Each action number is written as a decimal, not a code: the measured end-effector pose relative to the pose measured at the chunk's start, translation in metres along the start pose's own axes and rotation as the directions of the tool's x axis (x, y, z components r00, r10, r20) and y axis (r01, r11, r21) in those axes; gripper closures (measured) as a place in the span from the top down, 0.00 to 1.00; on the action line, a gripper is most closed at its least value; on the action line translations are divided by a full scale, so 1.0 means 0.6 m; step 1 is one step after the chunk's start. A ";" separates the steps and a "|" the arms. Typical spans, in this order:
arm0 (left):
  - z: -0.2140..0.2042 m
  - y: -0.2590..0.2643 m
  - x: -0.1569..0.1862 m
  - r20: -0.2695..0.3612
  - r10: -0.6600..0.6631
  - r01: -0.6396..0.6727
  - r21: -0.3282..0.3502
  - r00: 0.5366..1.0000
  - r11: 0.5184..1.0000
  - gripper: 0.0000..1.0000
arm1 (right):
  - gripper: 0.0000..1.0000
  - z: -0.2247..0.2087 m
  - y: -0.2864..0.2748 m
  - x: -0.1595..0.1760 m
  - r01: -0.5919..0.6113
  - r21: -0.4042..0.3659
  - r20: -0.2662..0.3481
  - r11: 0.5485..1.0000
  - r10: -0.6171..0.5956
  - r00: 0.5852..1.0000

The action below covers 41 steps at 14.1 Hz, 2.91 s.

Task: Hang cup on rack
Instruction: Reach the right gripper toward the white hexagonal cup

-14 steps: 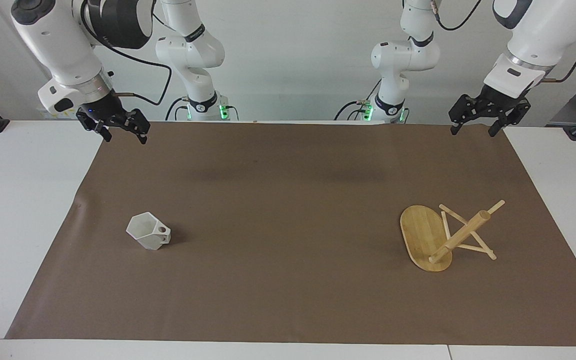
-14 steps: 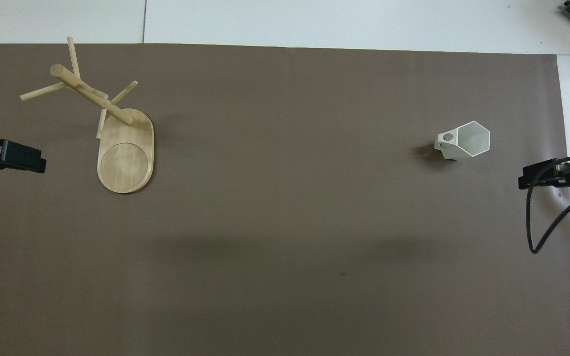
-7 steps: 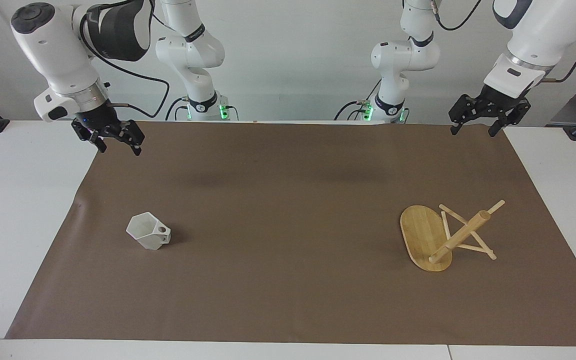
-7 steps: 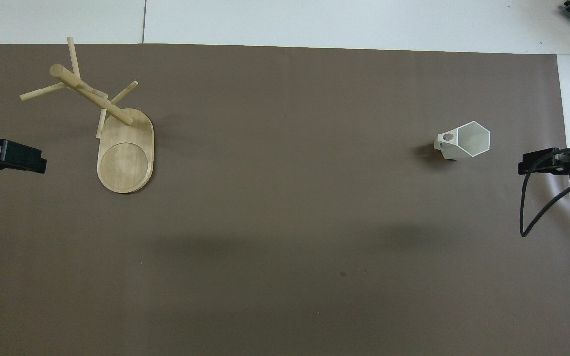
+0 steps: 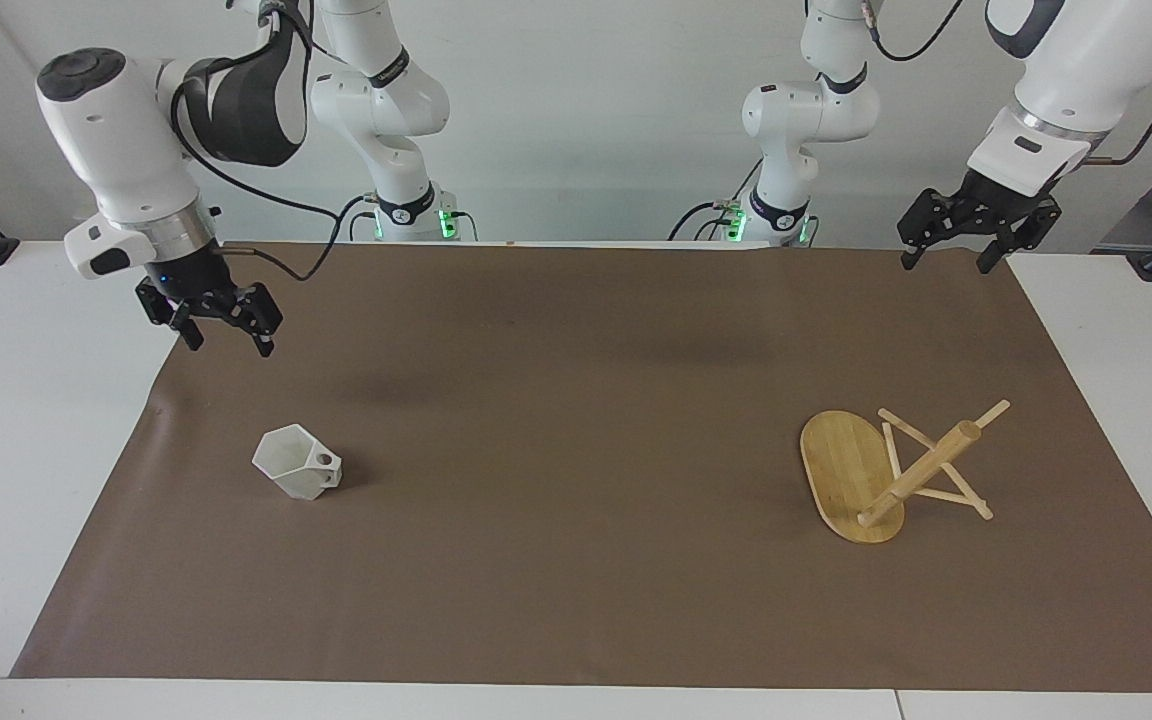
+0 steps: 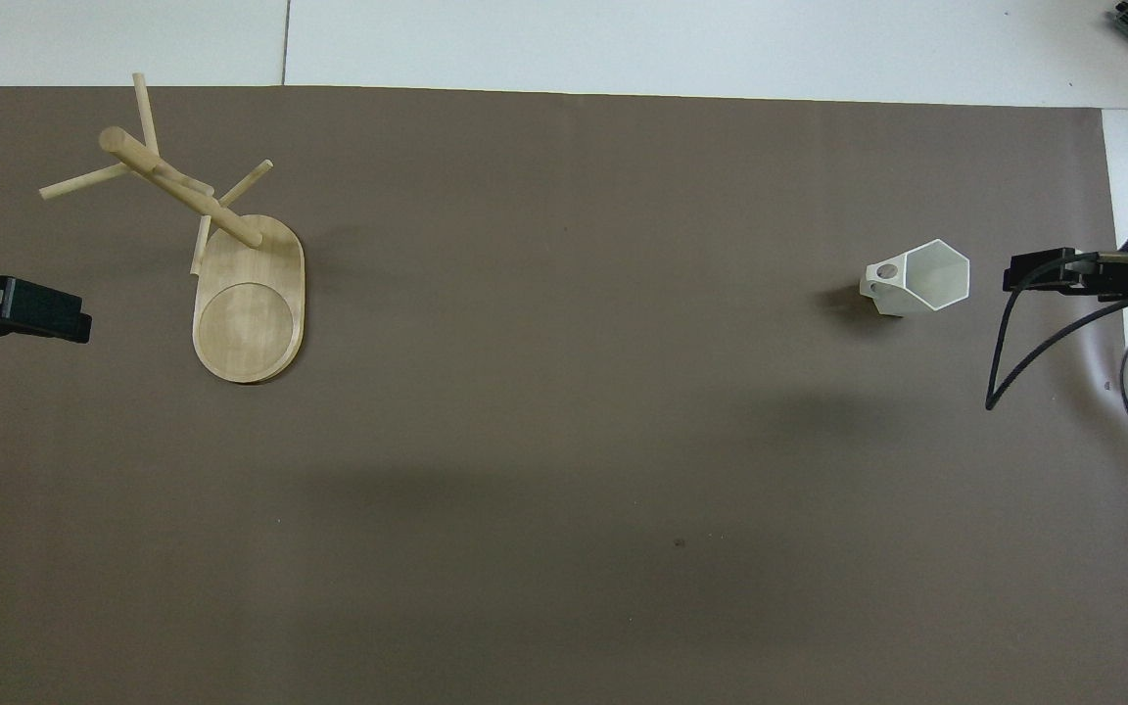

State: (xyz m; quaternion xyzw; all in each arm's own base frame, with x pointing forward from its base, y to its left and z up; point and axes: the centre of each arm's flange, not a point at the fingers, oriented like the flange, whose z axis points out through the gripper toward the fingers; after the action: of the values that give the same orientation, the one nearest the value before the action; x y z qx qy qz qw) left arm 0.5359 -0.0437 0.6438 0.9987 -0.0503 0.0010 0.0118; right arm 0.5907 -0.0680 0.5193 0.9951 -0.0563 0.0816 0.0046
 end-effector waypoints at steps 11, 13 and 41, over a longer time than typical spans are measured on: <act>0.000 0.000 0.000 0.000 0.000 0.000 0.000 1.000 1.000 1.00 | 1.00 0.180 -0.026 0.042 0.100 -0.007 -0.028 0.995 -0.100 0.995; 0.000 0.000 0.000 0.000 0.000 0.000 0.000 1.000 1.000 1.00 | 1.00 0.185 -0.026 0.042 0.133 -0.011 -0.046 0.991 -0.134 0.990; 0.000 0.000 0.000 0.000 0.000 0.000 0.000 1.000 1.000 1.00 | 0.87 0.272 0.030 0.027 0.114 -0.030 -0.024 0.993 -0.115 0.993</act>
State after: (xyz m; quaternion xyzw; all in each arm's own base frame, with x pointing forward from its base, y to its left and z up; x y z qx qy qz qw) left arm 0.5359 -0.0437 0.6438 0.9987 -0.0502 0.0009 0.0118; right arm 0.6308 -0.0905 0.3611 0.9953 -0.0002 0.0932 0.0244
